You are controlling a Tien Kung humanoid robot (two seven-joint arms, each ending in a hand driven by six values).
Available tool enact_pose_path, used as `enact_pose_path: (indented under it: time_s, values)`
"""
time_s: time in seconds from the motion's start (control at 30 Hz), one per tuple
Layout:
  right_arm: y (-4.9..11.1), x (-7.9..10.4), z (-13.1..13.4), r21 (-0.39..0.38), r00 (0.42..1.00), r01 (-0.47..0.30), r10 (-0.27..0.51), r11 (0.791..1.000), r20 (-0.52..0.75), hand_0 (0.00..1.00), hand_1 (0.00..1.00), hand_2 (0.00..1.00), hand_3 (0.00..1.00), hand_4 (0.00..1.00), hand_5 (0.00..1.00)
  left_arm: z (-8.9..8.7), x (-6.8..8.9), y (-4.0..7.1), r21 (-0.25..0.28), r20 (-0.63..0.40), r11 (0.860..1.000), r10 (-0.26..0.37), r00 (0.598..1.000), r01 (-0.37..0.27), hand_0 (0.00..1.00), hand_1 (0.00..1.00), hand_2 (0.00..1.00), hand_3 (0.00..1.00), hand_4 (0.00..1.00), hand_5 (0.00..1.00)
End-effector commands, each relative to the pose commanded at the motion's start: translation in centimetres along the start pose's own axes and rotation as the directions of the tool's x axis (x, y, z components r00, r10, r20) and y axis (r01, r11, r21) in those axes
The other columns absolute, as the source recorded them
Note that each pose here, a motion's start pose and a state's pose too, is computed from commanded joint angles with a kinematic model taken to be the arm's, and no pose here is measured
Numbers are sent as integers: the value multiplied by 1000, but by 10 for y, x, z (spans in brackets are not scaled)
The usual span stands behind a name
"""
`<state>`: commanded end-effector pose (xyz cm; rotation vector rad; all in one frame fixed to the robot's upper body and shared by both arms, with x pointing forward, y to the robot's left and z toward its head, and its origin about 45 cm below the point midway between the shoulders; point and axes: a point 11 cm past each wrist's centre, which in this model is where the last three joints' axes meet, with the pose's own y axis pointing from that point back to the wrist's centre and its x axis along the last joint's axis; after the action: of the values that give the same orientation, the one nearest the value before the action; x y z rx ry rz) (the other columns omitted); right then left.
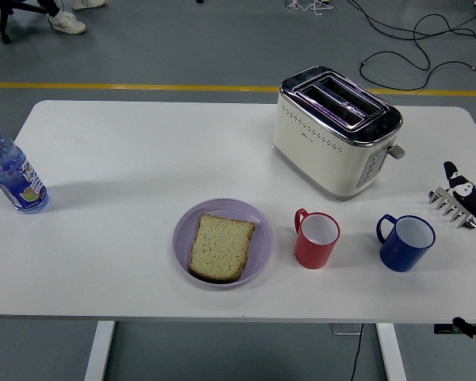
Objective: Pick up the cup,pour liquid into bread,place the cup on the desk
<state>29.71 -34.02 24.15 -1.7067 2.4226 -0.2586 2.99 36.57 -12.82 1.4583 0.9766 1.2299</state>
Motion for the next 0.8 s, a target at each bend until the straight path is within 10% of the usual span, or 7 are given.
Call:
enact_pose_path:
  time_s: [0.8]
  values:
    - [-15, 29, -10, -72, 961, -102, 117, 992, 250, 745, 703, 776, 836, 685, 61, 5, 0, 0, -7, -1, 1000, 4, 1000, -4, 655, 701, 723, 619, 371, 929]
